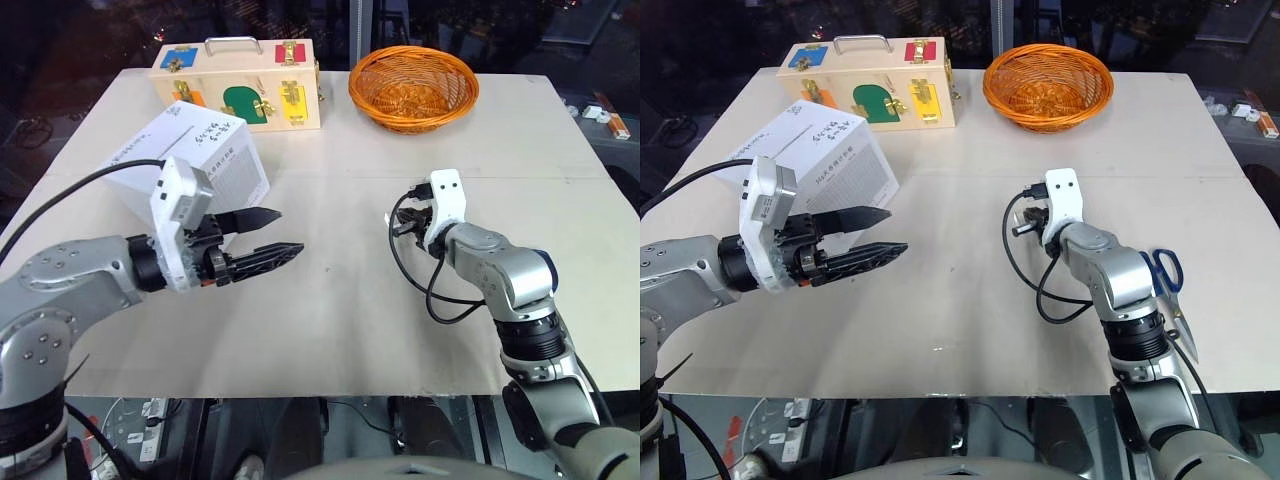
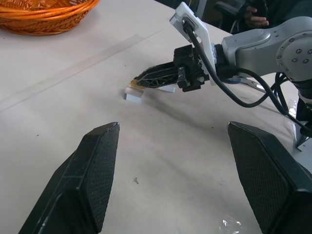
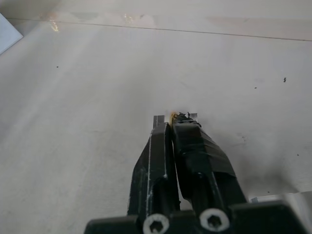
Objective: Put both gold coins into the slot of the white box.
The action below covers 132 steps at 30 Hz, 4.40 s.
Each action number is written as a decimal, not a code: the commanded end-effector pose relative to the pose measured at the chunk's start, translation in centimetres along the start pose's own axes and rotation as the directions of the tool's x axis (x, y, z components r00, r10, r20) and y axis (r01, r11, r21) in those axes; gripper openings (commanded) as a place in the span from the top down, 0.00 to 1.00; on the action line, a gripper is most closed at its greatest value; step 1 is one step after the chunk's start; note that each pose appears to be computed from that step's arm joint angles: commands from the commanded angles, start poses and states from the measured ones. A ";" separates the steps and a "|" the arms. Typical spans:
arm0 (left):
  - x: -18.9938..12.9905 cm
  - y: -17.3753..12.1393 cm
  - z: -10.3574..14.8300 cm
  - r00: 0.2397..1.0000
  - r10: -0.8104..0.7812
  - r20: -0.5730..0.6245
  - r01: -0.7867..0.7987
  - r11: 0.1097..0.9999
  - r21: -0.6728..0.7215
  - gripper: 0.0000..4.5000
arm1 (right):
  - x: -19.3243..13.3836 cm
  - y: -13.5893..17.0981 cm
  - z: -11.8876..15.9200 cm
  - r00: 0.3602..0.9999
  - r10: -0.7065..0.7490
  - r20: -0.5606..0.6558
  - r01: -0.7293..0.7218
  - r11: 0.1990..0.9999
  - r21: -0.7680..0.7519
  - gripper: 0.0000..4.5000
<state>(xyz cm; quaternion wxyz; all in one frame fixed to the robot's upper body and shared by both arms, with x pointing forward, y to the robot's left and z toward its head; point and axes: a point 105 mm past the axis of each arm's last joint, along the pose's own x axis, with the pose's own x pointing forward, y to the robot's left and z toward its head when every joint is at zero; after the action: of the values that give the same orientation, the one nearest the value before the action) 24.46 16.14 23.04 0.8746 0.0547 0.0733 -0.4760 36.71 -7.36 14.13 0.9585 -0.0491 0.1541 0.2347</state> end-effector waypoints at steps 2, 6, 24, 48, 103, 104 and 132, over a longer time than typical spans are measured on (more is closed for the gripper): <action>-0.4 -0.1 0.8 1.000 -0.001 0.027 0.000 1.000 0.027 0.20 | -0.8 -0.2 1.9 0.998 -0.004 0.060 0.005 1.000 -0.016 0.99; -0.3 -0.1 0.7 0.999 -0.006 0.035 0.005 1.000 0.014 0.20 | -1.1 -0.6 2.3 0.997 -0.009 0.080 0.011 1.000 -0.014 0.99; 2.2 0.7 5.0 0.954 -0.159 0.255 0.217 0.951 -0.220 0.20 | -11.8 5.7 11.4 0.627 0.643 0.440 -0.700 0.713 -0.045 0.99; 4.1 -1.8 7.9 0.848 -0.399 0.350 0.500 0.821 -0.275 0.71 | -14.4 8.5 13.1 0.511 0.749 0.422 -0.784 0.607 -0.128 1.00; -8.7 15.9 6.4 0.886 0.432 -0.166 -0.450 0.889 -0.089 1.00 | -14.4 7.4 11.0 0.601 0.770 0.216 -0.507 0.575 -0.642 0.01; -8.8 16.1 6.3 0.885 0.433 -0.172 -0.451 0.888 -0.084 1.00 | -14.4 7.4 10.9 0.602 0.769 0.215 -0.507 0.577 -0.640 0.01; -7.9 17.4 4.5 0.853 0.449 -0.265 -0.473 0.880 -0.031 1.00 | -14.7 7.2 10.5 0.622 0.747 0.234 -0.509 0.613 -0.604 0.01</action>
<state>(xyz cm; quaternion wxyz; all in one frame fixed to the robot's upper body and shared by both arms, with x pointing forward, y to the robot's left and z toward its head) 35.27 31.19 28.64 0.9450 0.0689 0.2021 -0.2476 24.43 -5.40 27.81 0.7714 -0.1606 -0.1161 0.6047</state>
